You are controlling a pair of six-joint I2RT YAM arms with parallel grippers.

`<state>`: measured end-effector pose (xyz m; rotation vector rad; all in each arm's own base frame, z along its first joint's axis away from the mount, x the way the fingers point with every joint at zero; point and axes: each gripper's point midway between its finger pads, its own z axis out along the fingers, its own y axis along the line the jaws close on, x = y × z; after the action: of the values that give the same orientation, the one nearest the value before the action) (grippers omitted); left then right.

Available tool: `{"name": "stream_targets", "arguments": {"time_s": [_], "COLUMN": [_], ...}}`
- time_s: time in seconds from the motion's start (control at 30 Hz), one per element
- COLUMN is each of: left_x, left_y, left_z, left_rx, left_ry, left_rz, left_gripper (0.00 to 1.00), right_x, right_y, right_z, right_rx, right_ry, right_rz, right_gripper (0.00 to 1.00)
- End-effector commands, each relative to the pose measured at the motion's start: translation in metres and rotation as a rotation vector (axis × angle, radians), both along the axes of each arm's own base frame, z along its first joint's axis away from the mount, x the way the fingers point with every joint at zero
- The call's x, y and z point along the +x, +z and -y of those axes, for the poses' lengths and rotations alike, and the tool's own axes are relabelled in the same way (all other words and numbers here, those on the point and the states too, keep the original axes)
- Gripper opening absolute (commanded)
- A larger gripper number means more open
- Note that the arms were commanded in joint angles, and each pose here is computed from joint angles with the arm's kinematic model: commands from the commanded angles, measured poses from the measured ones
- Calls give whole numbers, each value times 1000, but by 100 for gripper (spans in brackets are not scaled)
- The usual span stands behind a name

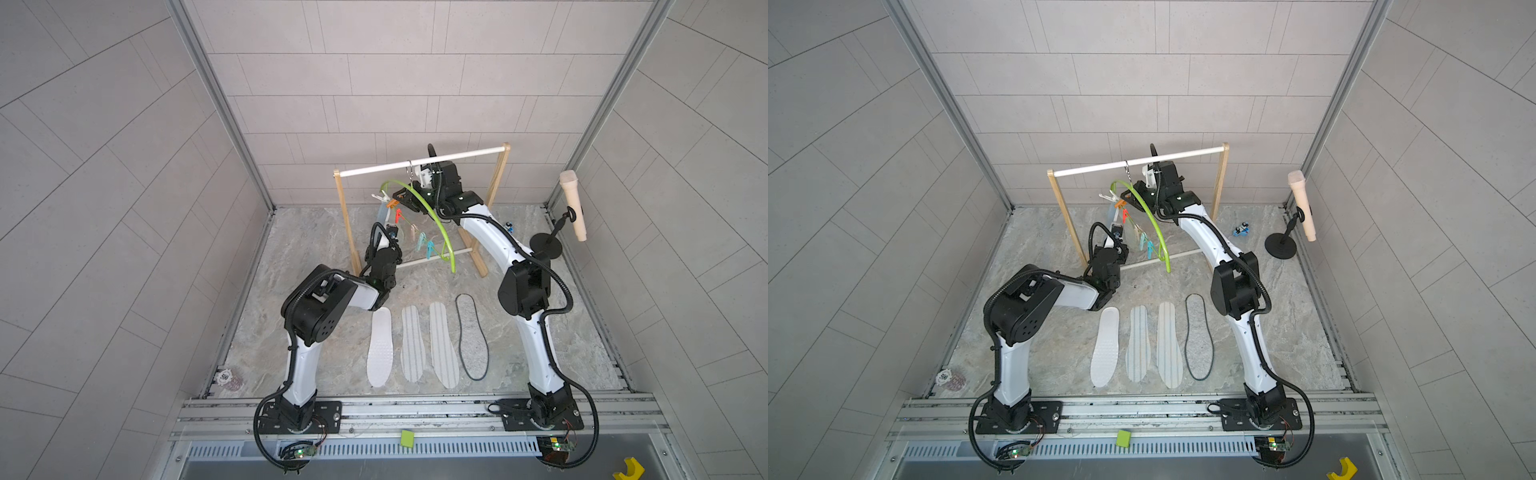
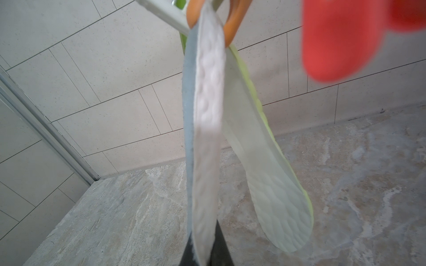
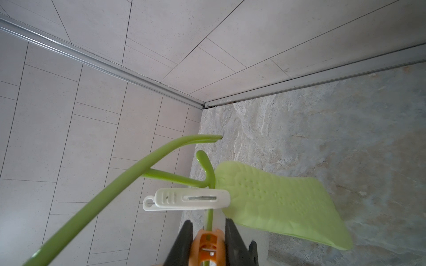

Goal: Take the shoe insoles off the hanger
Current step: Open the clamp at the hanger.

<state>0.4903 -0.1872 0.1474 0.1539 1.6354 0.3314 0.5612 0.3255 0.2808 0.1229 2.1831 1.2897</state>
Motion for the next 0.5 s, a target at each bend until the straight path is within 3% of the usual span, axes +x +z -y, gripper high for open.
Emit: {"name": "stream_targets", "arguments": {"time_s": [0.0,0.47], "left_x": [-5,-4], "left_y": [-10,-14], "left_z": [-5,-7], "left_rx": [20,26], "left_ry": [21,49], "left_rz": [-36,-52], "left_gripper": [0,0], "right_x": [-8,-5], "right_y": [52,60], "right_z": [8,20], "right_rx": [42,72], "right_ry": [2,-14], "right_rz": [95,97], "right_gripper": [25,24]}}
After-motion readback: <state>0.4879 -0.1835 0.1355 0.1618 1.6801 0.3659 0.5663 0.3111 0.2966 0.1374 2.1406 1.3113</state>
